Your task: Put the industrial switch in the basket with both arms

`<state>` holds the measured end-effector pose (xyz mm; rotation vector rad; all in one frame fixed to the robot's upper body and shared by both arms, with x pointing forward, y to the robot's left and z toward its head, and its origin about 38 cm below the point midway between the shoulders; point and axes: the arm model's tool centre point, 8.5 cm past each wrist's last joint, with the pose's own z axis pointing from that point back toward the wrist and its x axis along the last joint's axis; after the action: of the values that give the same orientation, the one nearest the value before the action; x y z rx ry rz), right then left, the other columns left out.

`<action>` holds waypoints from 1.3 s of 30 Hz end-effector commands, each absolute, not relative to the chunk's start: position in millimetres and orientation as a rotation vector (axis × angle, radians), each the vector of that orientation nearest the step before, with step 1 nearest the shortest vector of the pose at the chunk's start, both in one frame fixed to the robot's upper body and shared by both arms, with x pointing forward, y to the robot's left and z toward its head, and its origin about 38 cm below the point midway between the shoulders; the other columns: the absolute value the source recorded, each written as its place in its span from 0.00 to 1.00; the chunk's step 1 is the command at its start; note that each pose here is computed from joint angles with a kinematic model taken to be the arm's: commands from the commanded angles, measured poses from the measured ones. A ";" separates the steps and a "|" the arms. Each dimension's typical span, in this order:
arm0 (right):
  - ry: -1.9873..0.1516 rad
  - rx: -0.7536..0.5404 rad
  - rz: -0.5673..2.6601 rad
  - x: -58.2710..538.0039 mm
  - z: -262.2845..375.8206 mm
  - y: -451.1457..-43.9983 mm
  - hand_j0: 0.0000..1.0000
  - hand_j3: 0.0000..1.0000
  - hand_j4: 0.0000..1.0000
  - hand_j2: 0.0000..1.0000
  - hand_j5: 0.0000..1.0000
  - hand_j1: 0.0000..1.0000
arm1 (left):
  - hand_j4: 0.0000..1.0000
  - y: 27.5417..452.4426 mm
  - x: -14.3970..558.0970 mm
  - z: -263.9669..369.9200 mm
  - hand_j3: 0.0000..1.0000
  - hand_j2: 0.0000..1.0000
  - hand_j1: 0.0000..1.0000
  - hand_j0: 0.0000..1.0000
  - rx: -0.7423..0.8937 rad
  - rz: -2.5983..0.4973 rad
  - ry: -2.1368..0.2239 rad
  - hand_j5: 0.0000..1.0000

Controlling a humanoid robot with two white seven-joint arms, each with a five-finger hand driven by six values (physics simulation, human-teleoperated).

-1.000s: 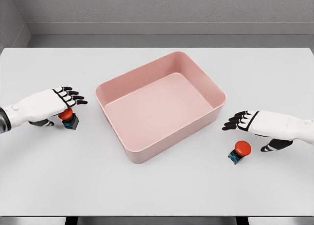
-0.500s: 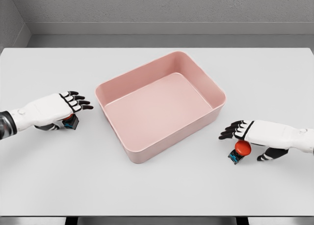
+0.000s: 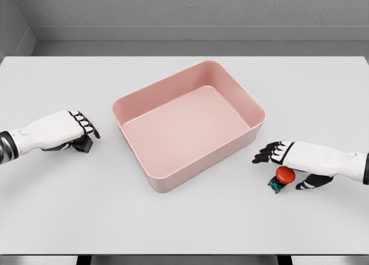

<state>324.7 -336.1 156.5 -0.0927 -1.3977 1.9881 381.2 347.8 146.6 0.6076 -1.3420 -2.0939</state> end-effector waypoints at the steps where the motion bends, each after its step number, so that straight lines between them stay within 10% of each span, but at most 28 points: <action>1: -1.403 -0.085 1.979 324.5 155.7 -334.8 1.00 1.00 1.00 1.00 1.00 1.00 | 0.56 348.2 380.9 146.5 0.56 0.56 0.56 0.56 0.604 -2.095 -1.340 0.56; 27: -1.378 -0.072 2.001 322.1 153.6 -335.1 0.99 0.99 0.99 0.99 0.99 0.99 | 0.42 320.9 363.4 229.8 0.42 0.42 0.42 0.42 0.622 -2.090 -1.621 0.42; 39: -1.363 -0.045 2.003 317.7 146.9 -333.7 0.76 0.76 0.76 0.76 0.76 0.76 | 0.42 311.0 370.4 259.8 0.42 0.42 0.42 0.42 0.673 -2.070 -1.715 0.42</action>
<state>318.8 -334.1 148.3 -0.0546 -1.3645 2.0084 371.1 311.7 260.7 0.6836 -1.7083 -2.0801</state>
